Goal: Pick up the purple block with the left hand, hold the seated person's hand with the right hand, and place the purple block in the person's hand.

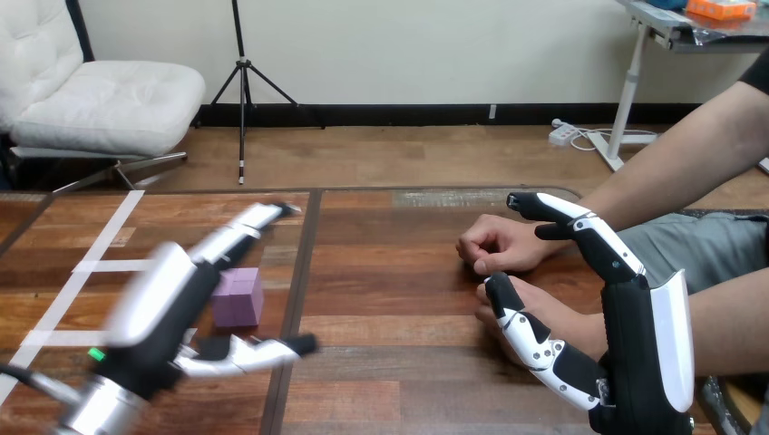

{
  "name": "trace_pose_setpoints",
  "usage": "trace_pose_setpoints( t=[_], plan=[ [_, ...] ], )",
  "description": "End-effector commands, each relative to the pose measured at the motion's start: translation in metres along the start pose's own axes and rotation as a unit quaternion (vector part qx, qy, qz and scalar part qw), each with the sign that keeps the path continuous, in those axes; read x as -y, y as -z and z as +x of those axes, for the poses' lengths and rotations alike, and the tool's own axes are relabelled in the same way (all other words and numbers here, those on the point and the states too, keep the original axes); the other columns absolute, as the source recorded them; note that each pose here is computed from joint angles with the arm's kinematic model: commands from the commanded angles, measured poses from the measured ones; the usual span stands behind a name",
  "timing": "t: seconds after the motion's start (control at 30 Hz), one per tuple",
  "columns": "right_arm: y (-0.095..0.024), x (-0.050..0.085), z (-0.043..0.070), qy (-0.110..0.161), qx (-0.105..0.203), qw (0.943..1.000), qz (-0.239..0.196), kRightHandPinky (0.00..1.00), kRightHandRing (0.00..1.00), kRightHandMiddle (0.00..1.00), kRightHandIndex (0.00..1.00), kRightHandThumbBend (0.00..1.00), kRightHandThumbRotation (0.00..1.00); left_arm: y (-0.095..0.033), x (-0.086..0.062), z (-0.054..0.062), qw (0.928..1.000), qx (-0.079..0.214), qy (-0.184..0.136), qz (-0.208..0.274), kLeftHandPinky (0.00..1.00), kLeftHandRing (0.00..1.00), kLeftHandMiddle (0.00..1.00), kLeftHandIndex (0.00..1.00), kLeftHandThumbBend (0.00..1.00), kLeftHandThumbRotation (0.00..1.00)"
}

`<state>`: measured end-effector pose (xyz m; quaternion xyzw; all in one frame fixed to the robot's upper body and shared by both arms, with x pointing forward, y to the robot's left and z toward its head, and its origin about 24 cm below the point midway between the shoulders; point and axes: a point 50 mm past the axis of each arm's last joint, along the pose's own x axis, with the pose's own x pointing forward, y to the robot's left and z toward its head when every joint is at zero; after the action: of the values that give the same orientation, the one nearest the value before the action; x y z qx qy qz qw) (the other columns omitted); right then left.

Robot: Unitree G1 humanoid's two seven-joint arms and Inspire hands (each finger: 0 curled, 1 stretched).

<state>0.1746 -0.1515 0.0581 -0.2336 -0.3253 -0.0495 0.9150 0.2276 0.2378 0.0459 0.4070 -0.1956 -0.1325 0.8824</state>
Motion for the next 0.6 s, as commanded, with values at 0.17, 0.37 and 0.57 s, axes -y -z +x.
trace_pose_setpoints(
  t=[0.17, 0.37, 0.57],
  plan=[
    [-0.002, 0.0, 0.013, 0.014, 0.025, 0.9996, 0.003, 0.65, 0.72, 0.74, 0.72, 0.43, 0.36, -0.011, -0.037, 0.034, 0.9928, 0.042, -0.027, 0.109, 0.91, 0.95, 0.97, 0.94, 0.78, 0.53],
    [-0.001, 0.0, 0.013, 0.013, 0.024, 0.9996, 0.005, 0.65, 0.72, 0.74, 0.72, 0.43, 0.36, -0.008, -0.042, 0.038, 0.9897, 0.035, -0.026, 0.136, 0.92, 0.96, 0.97, 0.95, 0.76, 0.53],
    [-0.001, 0.0, 0.013, 0.012, 0.027, 0.9996, 0.004, 0.65, 0.73, 0.74, 0.72, 0.43, 0.36, -0.005, -0.045, 0.041, 0.987, 0.022, -0.023, 0.158, 0.94, 0.96, 0.97, 0.95, 0.74, 0.52]
  ],
)
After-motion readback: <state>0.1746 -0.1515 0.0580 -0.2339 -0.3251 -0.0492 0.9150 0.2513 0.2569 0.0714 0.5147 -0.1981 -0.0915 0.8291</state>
